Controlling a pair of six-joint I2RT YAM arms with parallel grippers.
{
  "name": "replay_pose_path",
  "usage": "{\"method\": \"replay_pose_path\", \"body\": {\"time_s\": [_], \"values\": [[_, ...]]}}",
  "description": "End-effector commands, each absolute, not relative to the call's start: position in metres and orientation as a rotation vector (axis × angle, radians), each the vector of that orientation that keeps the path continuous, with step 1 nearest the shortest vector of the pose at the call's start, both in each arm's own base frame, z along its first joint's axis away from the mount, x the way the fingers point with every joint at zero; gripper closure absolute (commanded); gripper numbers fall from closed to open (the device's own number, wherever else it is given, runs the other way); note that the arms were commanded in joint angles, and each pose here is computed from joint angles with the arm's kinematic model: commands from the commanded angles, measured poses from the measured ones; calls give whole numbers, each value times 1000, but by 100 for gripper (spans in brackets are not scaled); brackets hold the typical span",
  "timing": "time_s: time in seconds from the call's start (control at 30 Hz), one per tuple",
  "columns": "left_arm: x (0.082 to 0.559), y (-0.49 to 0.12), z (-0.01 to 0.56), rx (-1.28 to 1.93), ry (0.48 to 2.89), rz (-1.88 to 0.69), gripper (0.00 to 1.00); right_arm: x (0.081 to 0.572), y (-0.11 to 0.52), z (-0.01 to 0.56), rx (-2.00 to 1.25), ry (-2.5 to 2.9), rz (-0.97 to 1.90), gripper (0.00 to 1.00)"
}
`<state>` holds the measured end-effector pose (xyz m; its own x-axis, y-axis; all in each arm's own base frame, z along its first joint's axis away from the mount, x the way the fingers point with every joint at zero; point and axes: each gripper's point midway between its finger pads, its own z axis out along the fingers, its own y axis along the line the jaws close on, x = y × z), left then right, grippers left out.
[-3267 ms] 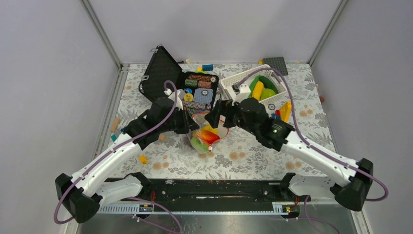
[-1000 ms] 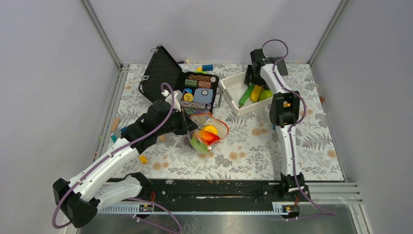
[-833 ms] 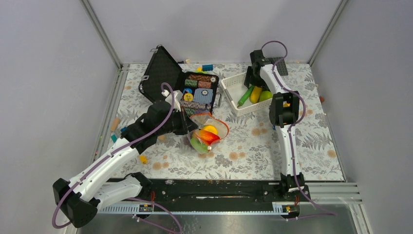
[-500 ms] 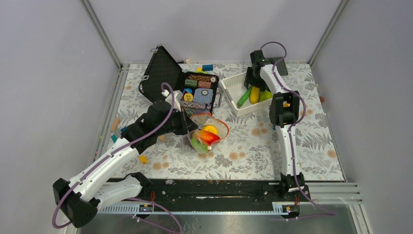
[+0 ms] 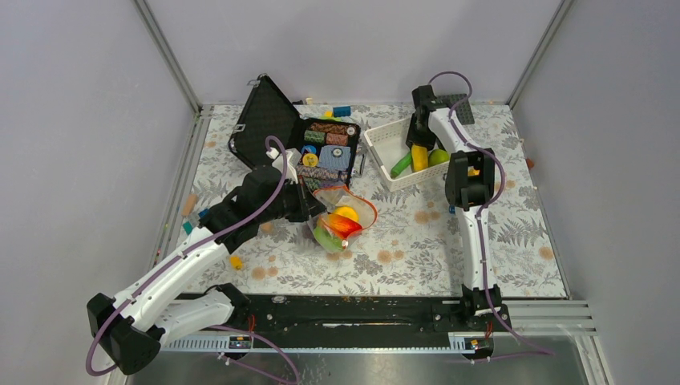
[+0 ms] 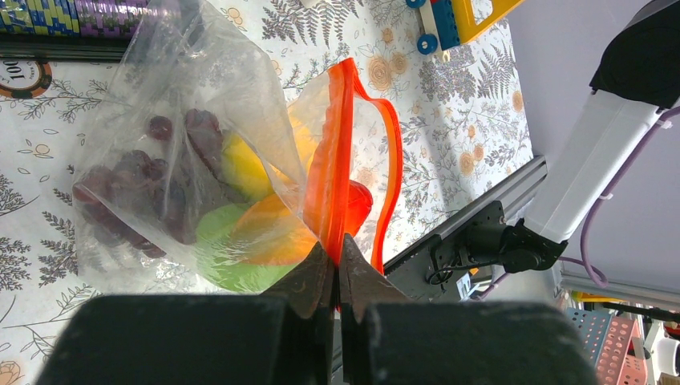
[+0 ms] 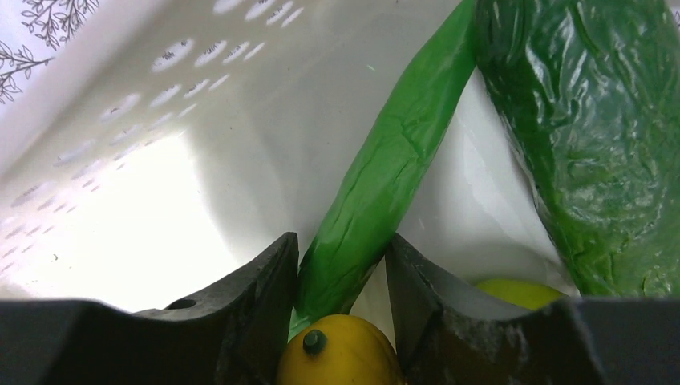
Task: Place the food in the zip-top bag and seal the zipper
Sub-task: Pick up the fake fruit from the bin, then place the fake fruit in the zipper food storage bag.
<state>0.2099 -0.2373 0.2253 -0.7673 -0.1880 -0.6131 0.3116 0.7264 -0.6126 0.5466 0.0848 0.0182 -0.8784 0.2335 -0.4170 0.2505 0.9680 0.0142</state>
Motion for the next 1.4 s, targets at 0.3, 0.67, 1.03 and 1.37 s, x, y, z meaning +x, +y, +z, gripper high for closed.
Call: {"method": "replay_pose_path", "body": {"time_s": [0.3,0.67,1.03,1.37], "values": [[213,-242,250,124,2149,-1019,100,554,89,102,348,2529,48,67],[213,-242,251,120,2143,-1020,100,559,103,175,313,2347,208,67],[213,-241,249,106,2154,-1020,100,486,158,275,176,2030,697,69],[210,-236,247,52,2196,-1004,100,373,238,342,-73,1774,924,71]]}}
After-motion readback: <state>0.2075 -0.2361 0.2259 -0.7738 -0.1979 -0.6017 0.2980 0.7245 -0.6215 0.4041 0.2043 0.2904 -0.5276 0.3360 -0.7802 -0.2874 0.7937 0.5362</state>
